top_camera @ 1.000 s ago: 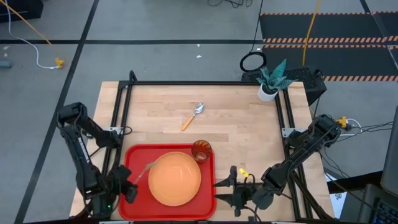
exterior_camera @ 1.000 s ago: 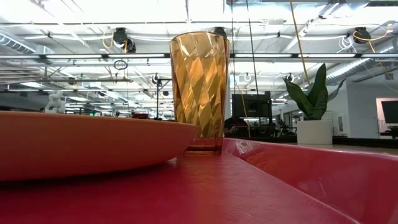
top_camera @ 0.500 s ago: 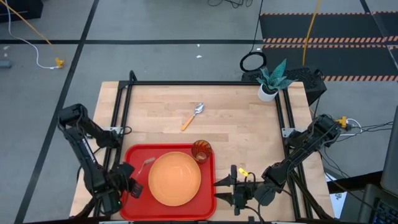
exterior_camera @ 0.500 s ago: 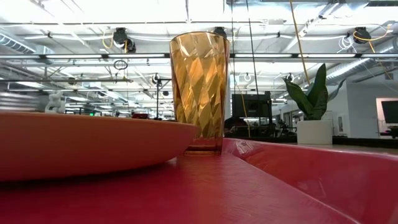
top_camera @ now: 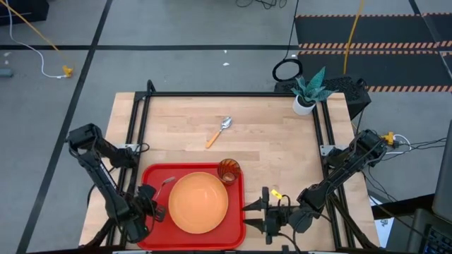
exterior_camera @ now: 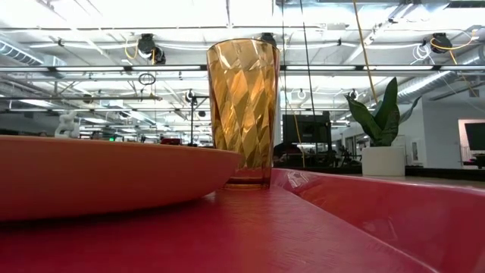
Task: Pick and place plate/cup/fork/spoon on tray
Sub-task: Put the pink fork on the red serving tray to the left of the orange plate
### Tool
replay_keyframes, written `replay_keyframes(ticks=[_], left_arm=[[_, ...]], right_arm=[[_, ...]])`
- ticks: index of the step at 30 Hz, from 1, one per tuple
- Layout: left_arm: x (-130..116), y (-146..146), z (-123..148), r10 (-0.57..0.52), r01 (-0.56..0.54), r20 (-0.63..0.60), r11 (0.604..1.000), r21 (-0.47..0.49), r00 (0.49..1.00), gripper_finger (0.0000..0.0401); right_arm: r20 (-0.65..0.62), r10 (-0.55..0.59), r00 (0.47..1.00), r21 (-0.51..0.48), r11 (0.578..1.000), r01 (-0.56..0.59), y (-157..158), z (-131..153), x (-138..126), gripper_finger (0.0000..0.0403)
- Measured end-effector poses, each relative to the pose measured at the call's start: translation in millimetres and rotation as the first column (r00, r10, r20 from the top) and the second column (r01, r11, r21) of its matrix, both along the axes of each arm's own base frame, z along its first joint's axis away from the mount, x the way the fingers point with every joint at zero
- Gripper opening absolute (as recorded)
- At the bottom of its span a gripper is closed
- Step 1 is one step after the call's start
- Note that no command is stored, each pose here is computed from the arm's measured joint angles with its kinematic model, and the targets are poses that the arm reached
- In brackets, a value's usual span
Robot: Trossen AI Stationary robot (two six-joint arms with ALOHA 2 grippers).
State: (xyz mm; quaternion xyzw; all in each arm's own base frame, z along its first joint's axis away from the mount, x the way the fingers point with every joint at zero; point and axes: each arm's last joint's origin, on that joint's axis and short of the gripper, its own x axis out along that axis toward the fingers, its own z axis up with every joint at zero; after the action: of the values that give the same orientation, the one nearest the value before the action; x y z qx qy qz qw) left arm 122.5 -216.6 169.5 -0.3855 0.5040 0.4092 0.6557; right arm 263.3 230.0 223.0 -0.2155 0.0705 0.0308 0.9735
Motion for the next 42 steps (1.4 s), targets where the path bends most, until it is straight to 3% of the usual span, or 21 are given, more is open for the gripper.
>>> replay_keyframes(ticks=[11, 16, 23, 28, 33, 42], left_arm=[[0.1, 9.9, -20.4, 0.016, -0.016, 0.007, 1.0, -0.014, 1.0, 0.0081], [1.5, 7.8, -17.3, 0.003, -0.001, 0.03, 0.999, -0.04, 1.0, 0.0085], [0.9, 8.6, -6.5, -0.105, 0.109, 0.049, 0.991, -0.078, 0.993, 0.0085], [-2.3, 20.6, 5.4, -0.17, 0.17, 0.022, 0.985, -0.038, 0.985, 0.0085], [-0.5, 34.6, 2.4, -0.131, 0.132, -0.041, 0.99, 0.039, 0.991, 0.0085], [2.5, 48.1, -18.6, -0.059, 0.06, -0.032, 0.998, 0.034, 0.998, 0.0085]], right_arm=[[0.001, -0.003, 1.0, 0.043, 0.999, 0.003, 0.8, 0.3, -0.7, 0.0187], [0.015, -0.002, 1.0, 0.045, 0.999, 0.001, 1.1, 2.0, -0.4, 0.0187], [0.018, -0.004, 1.0, 0.032, 0.999, 0.003, -0.1, 2.3, 0.7, 0.0187], [0.019, -0.017, 1.0, 0.03, 0.999, 0.016, -3.7, 2.4, 3.8, 0.0187], [0.03, -0.032, 0.999, 0.021, 0.999, 0.031, -8.2, 3.7, 7.8, 0.0187], [0.041, -0.033, 0.999, -0.078, 0.996, 0.036, -13.4, 6.4, 11.2, 0.0187]])
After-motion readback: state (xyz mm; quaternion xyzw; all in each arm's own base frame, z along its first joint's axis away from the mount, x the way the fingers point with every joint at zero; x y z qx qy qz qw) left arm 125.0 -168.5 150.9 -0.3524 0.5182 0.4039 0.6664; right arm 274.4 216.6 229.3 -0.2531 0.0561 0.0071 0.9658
